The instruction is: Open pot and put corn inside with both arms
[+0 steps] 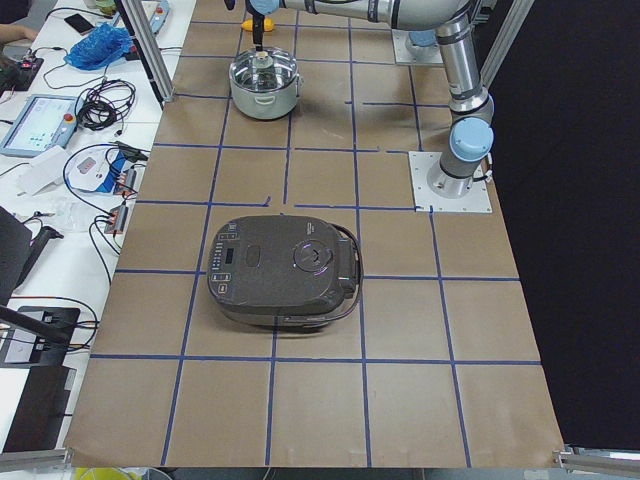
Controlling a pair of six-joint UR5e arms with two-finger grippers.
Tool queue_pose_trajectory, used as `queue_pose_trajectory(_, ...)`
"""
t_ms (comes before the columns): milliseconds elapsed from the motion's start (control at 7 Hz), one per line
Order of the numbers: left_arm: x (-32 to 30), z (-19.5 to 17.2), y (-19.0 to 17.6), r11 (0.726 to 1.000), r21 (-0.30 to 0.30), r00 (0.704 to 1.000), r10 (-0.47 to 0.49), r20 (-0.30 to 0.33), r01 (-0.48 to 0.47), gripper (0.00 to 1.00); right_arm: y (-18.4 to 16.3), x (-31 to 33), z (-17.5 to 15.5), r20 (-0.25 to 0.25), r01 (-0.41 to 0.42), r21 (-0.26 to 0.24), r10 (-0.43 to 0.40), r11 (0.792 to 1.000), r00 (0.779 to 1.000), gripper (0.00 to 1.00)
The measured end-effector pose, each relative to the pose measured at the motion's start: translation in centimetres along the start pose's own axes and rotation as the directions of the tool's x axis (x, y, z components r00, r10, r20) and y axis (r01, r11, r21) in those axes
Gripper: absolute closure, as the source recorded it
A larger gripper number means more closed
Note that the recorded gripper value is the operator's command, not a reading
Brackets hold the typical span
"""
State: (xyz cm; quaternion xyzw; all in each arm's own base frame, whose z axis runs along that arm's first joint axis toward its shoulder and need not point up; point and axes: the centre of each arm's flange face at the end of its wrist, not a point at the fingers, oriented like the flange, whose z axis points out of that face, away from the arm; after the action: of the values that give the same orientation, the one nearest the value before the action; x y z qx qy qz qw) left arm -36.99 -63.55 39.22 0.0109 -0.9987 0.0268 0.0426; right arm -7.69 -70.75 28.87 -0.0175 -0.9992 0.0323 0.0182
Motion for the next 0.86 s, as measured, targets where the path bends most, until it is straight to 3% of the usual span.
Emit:
queue_pose_trajectory(143,0.4,0.8,0.0,1.000,-0.007,1.000,-0.004,0.002,0.004,0.00,0.0,-0.2,3.5,0.018,0.001,0.029,-0.001,1.000,1.000,0.05)
queue_pose_trajectory(571,0.6,2.4,-0.3,1.000,-0.023,1.000,-0.003,0.012,0.003,0.00,0.1,-0.9,8.5,0.080,0.005,0.034,-0.008,0.999,0.997,0.36)
queue_pose_trajectory(857,0.5,3.2,-0.3,1.000,-0.029,1.000,0.003,0.016,-0.002,0.00,0.6,-1.0,9.7,0.080,0.018,0.014,-0.019,1.000,0.997,0.75)
